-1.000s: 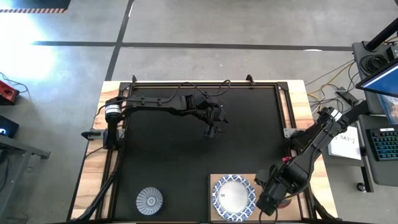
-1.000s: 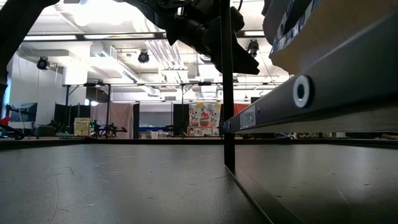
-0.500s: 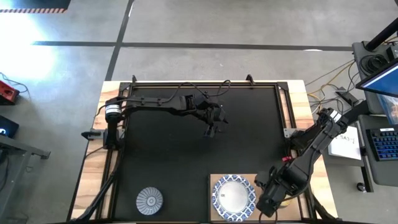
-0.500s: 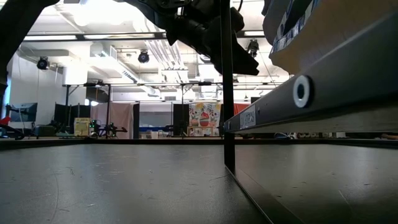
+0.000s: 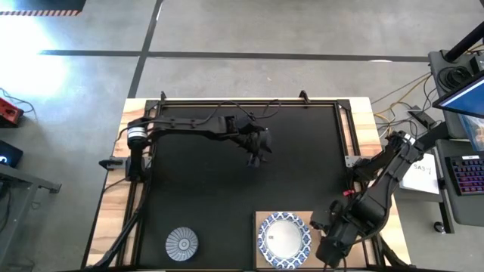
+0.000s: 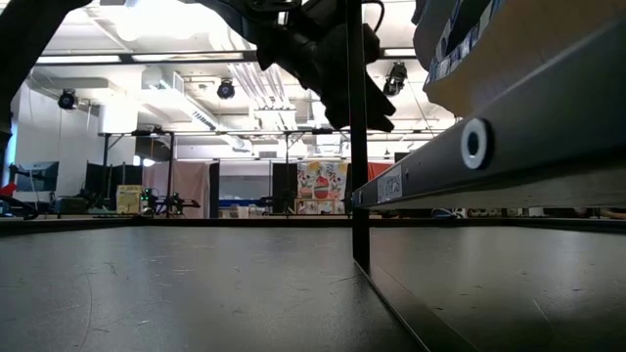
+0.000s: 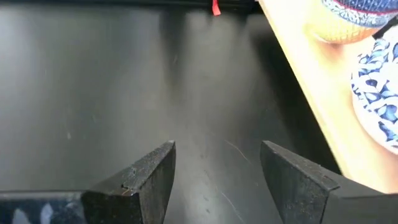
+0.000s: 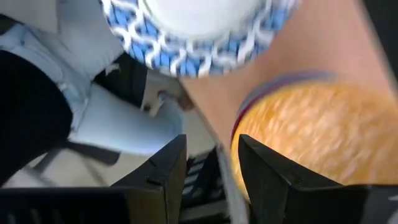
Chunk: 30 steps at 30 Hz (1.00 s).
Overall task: Place and stack bowls onto a shelf
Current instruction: Stack the blue orange bowl on top of the yellow bowl on the shelf
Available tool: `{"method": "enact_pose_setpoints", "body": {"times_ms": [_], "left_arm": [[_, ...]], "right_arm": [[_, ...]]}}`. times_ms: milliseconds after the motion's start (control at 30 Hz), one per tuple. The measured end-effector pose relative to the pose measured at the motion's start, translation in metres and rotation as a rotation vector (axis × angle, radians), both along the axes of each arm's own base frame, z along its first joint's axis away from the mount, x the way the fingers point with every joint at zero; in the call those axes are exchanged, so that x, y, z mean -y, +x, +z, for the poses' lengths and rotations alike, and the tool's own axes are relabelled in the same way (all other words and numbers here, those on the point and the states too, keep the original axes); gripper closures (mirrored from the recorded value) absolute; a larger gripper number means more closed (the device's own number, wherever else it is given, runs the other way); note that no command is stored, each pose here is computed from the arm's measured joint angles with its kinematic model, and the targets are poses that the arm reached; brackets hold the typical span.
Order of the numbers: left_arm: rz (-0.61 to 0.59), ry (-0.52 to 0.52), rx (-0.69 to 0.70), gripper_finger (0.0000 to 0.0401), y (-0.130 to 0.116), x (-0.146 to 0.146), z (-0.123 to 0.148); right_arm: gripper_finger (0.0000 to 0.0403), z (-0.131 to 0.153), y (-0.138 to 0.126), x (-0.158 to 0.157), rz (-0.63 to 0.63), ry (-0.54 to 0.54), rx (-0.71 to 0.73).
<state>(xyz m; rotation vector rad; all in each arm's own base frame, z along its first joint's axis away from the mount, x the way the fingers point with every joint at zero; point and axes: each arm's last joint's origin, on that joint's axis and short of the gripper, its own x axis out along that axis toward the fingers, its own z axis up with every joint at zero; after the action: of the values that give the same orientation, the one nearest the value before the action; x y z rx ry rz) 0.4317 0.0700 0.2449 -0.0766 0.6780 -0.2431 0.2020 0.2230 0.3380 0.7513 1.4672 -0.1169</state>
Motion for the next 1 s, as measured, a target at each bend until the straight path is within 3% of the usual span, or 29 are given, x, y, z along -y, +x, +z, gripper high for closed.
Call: {"method": "enact_pose_setpoints", "body": {"times_ms": [233, 367, 467, 700, 867, 1000], "left_arm": [[0.042, -0.057, -0.161, 0.0184, -0.017, 0.007, 0.003], [0.068, -0.074, -0.297, 0.0184, -0.038, 0.014, 0.014], [0.120, -0.030, -0.426, 0.0184, -0.056, 0.023, 0.021], [0.186, -0.063, -0.716, 0.0184, -0.093, 0.059, 0.021], [0.227, -0.073, -0.811, 0.0184, -0.124, 0.099, 0.014], [0.344, -0.123, -0.872, 0.0184, -0.157, 0.129, 0.007]], "right_arm": [[0.0266, 0.002, 0.001, 0.007, 0.129, -0.192, 0.160], [0.0266, 0.000, -0.005, 0.016, 0.183, -0.320, 0.149], [0.0266, 0.001, -0.010, 0.024, 0.209, -0.404, 0.132], [0.0266, 0.005, -0.011, 0.034, 0.286, -0.620, 0.254], [0.0266, 0.008, -0.010, 0.038, 0.335, -0.743, 0.328], [0.0266, 0.009, -0.010, 0.039, 0.354, -0.791, 0.353]]}}
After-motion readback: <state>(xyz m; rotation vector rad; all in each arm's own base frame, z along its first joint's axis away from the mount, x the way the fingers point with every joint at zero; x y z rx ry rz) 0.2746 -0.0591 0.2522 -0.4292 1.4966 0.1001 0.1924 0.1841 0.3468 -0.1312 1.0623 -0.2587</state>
